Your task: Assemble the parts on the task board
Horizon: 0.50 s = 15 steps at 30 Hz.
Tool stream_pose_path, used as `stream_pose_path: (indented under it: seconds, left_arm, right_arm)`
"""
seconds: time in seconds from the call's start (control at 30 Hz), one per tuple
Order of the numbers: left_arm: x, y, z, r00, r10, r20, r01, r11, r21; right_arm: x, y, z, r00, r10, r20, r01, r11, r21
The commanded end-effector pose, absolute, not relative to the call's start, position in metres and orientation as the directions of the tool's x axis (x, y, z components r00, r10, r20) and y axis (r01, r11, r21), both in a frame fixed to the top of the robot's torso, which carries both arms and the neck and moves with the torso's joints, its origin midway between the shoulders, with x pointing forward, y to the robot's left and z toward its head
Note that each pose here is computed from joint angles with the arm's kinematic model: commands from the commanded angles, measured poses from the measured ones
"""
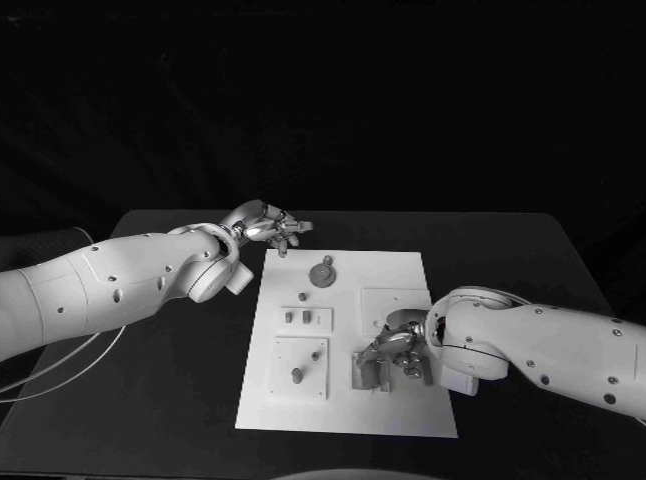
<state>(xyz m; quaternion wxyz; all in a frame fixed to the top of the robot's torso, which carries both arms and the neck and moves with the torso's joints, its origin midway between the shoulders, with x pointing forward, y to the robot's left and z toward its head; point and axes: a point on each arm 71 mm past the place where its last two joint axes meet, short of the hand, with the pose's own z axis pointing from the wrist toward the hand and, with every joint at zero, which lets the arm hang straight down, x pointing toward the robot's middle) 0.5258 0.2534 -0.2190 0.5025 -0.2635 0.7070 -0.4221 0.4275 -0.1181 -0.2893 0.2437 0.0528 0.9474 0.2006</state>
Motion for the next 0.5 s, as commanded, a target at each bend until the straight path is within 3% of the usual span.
stream_pose_path:
  seconds: [0.03, 0.5]
  left_arm:
    - [0.5257, 0.2513, -0.2183, -0.365, -0.792, -0.490, 0.060, 0.505, -0.861]
    - [0.5258, 0.2508, -0.2184, -0.367, -0.790, -0.491, 0.061, 0.506, -0.860]
  right_arm:
    - [0.4286, -0.1182, -0.2891, -0.868, 0.202, -0.454, -0.001, 0.913, 0.409]
    - [0.4300, -0.1158, -0.2892, -0.862, 0.207, -0.463, -0.001, 0.912, 0.409]
